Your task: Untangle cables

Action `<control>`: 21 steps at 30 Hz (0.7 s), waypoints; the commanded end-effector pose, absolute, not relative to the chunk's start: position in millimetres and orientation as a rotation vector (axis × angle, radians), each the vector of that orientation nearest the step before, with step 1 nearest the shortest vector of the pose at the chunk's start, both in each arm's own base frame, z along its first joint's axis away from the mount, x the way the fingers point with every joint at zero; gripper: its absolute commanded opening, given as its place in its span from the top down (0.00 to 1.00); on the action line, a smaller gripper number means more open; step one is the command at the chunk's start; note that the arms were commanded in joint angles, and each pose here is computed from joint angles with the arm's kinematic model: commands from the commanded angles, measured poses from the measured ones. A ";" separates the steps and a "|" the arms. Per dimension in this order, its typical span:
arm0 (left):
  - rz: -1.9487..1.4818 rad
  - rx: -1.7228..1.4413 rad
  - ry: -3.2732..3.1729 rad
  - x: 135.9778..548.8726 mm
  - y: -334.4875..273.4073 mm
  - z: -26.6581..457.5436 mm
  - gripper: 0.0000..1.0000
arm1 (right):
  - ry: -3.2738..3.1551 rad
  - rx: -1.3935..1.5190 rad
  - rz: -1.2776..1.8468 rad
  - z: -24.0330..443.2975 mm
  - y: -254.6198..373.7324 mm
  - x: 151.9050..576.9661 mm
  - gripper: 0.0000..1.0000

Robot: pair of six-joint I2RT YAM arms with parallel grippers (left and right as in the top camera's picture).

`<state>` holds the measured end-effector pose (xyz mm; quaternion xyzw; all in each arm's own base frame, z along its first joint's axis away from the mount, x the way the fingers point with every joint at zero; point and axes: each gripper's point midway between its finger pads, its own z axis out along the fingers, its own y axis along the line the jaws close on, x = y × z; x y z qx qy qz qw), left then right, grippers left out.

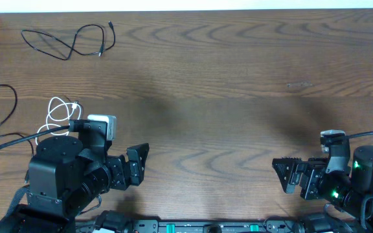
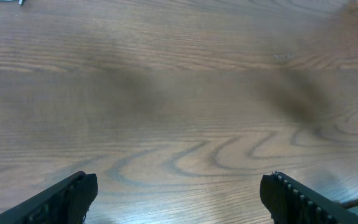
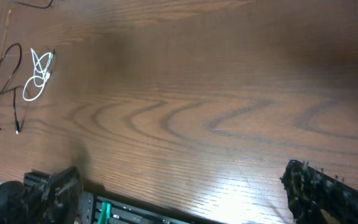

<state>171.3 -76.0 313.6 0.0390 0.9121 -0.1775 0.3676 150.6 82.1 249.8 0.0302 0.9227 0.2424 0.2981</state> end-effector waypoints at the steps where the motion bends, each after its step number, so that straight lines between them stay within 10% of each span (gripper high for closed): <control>1: -0.437 0.107 2.343 172.2 -74.5 312.8 0.11 | 2.451 0.072 0.644 249.9 82.7 149.7 0.01; 21: -0.437 0.107 2.343 172.2 -74.5 312.8 0.11 | 2.450 0.075 0.536 246.3 71.2 153.9 0.01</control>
